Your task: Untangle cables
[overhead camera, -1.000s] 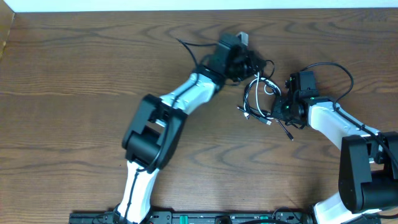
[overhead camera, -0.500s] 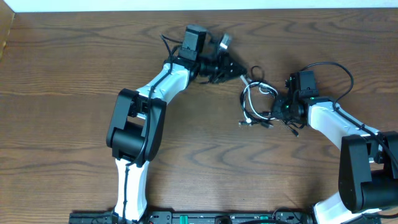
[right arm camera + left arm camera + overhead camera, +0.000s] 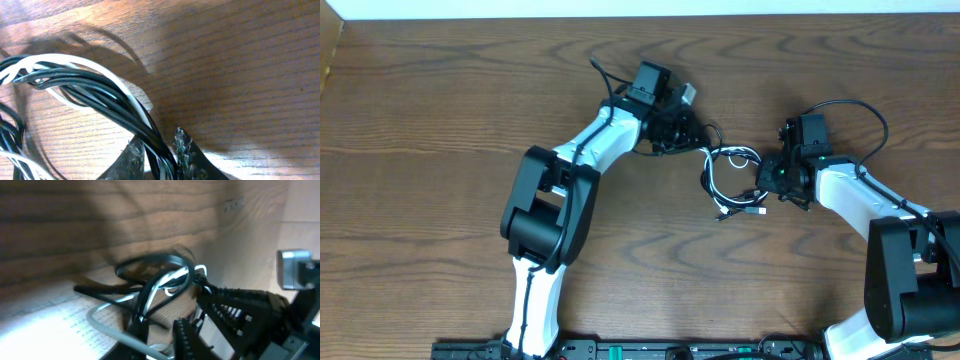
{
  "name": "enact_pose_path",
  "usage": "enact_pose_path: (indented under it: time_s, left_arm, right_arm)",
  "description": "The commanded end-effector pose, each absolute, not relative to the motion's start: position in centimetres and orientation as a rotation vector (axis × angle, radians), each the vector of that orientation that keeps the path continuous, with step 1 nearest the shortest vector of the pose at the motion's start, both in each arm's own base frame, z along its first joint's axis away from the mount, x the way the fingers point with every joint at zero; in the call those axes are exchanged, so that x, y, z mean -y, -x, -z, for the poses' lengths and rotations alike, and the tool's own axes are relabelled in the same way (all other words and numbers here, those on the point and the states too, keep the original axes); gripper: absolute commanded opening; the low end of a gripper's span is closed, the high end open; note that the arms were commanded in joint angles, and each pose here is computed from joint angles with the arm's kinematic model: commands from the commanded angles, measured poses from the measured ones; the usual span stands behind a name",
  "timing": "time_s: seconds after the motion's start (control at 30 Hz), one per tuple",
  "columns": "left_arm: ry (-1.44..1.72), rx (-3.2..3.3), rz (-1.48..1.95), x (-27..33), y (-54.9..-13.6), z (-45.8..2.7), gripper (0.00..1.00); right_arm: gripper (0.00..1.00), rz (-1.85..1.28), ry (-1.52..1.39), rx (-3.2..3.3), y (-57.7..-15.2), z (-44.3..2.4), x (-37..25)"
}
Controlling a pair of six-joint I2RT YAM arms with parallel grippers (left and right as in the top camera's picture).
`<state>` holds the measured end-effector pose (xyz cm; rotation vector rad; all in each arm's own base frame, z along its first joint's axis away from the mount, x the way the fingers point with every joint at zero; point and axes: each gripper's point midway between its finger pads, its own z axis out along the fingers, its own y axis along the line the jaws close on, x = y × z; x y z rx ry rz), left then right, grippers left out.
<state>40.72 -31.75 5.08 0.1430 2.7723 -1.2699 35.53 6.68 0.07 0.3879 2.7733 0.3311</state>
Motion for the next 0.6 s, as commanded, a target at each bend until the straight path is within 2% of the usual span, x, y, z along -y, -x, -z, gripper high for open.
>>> enact_pose_path:
  time_s: [0.0, 0.47, 0.53, 0.57]
  left_arm:
    - [-0.189, -2.737, 1.166, 31.9, -41.2, -5.7, 0.26]
    - [-0.263, -2.749, 1.095, 34.2, -39.6, -5.1, 0.23]
    - [-0.284, -2.746, 1.099, 34.8, -39.2, -5.2, 0.08]
    - [-0.293, -2.743, 1.102, 35.0, -39.1, -5.2, 0.08]
  right_arm:
    - [0.19, -0.261, -0.406, -2.820, -34.4, 1.5, -5.6]
    - [0.24, -0.261, -0.406, -2.820, -34.4, 1.5, -5.6]
    - [0.24, -0.262, -0.406, -2.820, -34.4, 1.5, -5.6]
    - [0.24, -0.262, -0.406, -2.820, -34.4, 1.5, -5.6]
